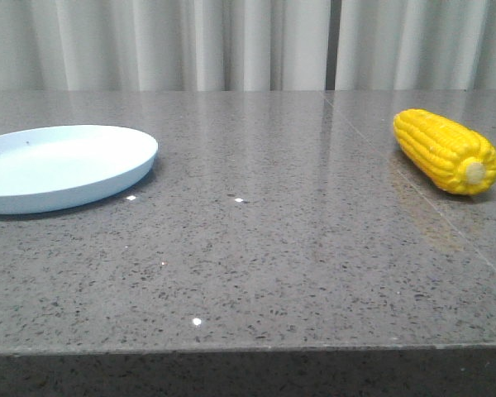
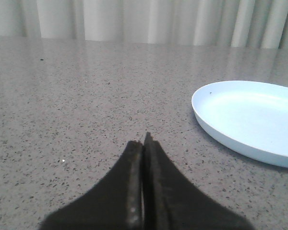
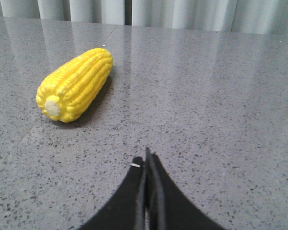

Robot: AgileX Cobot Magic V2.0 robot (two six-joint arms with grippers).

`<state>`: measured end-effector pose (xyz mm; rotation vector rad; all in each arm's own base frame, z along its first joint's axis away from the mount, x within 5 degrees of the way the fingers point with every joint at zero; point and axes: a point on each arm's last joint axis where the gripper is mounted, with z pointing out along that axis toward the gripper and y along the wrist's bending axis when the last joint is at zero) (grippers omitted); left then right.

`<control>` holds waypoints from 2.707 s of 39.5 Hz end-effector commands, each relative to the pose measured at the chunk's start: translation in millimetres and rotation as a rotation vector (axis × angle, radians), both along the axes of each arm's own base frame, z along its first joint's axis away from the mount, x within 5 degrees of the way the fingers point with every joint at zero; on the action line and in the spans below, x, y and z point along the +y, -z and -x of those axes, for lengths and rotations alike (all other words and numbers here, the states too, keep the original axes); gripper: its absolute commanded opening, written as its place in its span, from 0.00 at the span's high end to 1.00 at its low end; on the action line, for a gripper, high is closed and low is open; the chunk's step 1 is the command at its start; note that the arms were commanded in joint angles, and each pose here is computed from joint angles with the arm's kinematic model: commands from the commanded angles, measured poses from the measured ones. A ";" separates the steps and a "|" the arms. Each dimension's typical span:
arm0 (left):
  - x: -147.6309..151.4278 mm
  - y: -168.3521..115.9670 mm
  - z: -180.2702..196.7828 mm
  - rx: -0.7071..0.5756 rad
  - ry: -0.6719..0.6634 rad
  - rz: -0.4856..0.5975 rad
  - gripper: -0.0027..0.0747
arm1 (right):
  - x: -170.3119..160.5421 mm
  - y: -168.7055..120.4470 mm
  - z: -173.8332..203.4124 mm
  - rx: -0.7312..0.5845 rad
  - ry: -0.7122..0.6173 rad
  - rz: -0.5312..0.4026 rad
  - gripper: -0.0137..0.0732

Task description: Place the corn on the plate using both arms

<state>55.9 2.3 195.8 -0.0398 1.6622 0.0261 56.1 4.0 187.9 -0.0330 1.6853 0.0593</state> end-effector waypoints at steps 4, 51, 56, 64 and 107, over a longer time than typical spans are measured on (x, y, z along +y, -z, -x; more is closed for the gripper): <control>0.0 -6.9 1.1 -0.099 -0.001 0.005 0.99 | -0.9 -9.5 0.9 -0.100 0.011 0.003 0.97; 3.5 -153.6 -20.4 -0.192 -0.031 -0.219 0.99 | 4.8 -177.1 -26.7 -0.071 -0.035 -0.078 0.97; 3.1 -152.8 -23.0 -0.184 -0.024 -0.182 0.98 | 5.0 -175.3 -32.6 -0.050 -0.034 -0.078 0.90; 1.9 -152.0 -23.3 -0.182 -0.010 -0.082 0.42 | 5.0 -174.9 -32.6 -0.046 -0.034 -0.077 0.44; -54.5 -125.3 -200.7 0.824 0.232 -0.072 0.24 | 5.1 -174.6 -32.6 -0.043 -0.035 -0.077 0.30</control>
